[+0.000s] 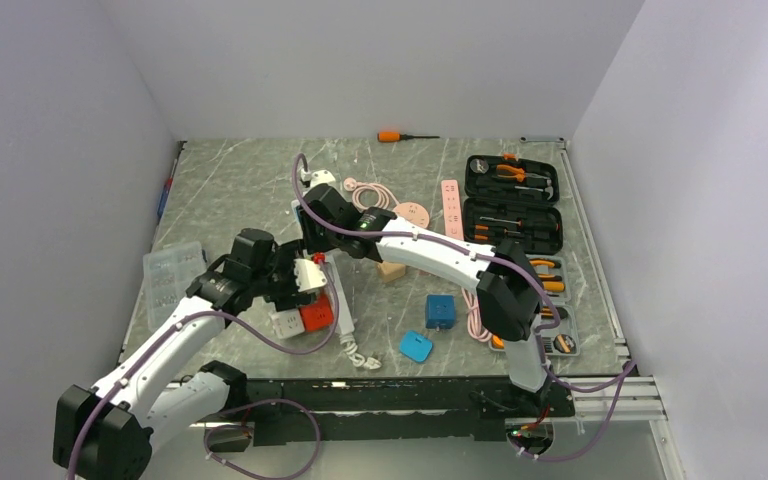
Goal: Pull the plug off the socket
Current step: Remove the plug from the socket, then place the plug at the center of the board, then remove the plug from the socket.
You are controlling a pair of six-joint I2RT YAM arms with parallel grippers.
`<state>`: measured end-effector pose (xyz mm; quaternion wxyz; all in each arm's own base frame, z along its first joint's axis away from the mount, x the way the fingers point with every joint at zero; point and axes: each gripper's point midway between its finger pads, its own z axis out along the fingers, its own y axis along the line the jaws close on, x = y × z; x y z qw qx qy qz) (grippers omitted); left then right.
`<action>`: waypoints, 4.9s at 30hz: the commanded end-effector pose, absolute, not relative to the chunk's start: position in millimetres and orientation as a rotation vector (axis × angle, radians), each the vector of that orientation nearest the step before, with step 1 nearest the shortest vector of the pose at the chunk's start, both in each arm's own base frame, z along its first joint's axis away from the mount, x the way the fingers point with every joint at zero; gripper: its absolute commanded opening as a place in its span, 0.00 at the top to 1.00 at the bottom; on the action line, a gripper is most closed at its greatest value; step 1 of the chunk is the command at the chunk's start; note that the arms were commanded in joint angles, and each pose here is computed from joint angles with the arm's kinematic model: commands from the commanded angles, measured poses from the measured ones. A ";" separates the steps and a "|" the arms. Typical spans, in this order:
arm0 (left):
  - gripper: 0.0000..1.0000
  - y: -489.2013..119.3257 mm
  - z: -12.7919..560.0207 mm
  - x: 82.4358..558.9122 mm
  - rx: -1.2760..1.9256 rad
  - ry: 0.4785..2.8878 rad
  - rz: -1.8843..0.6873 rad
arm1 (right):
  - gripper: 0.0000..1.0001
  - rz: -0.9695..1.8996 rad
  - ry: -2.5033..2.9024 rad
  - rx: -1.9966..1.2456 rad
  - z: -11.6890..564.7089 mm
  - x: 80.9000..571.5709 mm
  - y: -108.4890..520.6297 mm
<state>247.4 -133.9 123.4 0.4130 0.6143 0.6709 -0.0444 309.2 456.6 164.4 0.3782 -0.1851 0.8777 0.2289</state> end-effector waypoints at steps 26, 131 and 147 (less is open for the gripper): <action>1.00 -138.5 161.3 266.8 1.425 1.637 -0.031 | 0.28 0.888 2.187 -0.376 182.2 295.4 478.5; 0.01 -207.1 145.1 189.4 1.580 1.756 -0.556 | 1.00 0.730 2.239 -0.196 176.5 328.1 414.2; 0.00 -215.6 95.1 181.9 1.705 1.893 -0.389 | 1.00 0.709 2.261 -0.173 171.3 336.1 407.2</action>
